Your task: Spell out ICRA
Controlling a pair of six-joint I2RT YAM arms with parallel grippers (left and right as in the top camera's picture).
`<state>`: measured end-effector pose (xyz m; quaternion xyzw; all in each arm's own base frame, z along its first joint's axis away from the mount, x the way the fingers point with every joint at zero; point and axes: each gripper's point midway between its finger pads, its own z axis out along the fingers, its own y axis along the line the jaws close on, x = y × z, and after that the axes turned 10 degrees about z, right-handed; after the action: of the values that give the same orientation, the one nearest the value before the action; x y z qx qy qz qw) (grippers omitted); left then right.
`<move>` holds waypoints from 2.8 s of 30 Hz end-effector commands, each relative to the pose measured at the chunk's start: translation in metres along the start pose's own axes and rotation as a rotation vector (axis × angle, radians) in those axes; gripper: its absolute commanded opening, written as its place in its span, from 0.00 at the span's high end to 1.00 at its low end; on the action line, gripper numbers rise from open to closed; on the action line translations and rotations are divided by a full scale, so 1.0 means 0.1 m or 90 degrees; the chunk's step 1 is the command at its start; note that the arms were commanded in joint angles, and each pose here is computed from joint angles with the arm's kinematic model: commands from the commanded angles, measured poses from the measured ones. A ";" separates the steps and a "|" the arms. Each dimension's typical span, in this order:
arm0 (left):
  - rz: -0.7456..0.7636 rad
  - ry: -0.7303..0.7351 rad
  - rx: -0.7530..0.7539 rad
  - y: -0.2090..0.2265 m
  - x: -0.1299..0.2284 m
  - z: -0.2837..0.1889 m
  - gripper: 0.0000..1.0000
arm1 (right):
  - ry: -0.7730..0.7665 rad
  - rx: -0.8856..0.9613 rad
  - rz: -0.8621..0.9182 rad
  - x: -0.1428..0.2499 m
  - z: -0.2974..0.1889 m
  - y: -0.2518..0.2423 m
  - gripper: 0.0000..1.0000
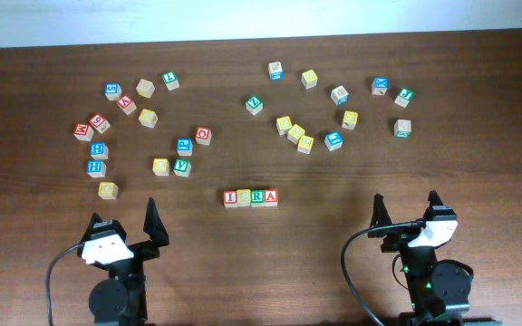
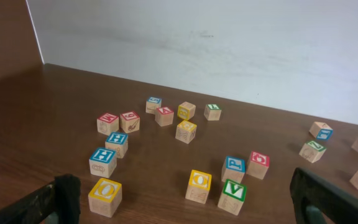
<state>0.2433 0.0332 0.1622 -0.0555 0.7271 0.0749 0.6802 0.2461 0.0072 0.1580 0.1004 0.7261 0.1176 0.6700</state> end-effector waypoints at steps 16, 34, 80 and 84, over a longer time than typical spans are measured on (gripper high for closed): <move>0.065 0.005 0.062 -0.16 0.05 -0.01 0.01 | 0.000 0.006 0.000 0.01 0.00 -0.03 0.02; 0.107 0.002 0.068 -0.18 0.05 -0.01 0.01 | 0.000 0.006 0.000 0.01 0.00 -0.03 0.02; 0.093 0.002 0.054 -0.14 0.04 0.00 0.01 | -0.003 0.026 -0.051 0.00 0.00 -0.08 0.02; 0.093 0.002 0.054 -0.14 0.04 0.00 0.01 | -0.003 0.030 -0.083 0.00 0.00 -0.09 0.02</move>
<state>0.2453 0.0160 0.1585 0.0347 0.7335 0.0892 0.6729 0.2462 0.0042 0.1578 0.0720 0.7297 0.0796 0.6753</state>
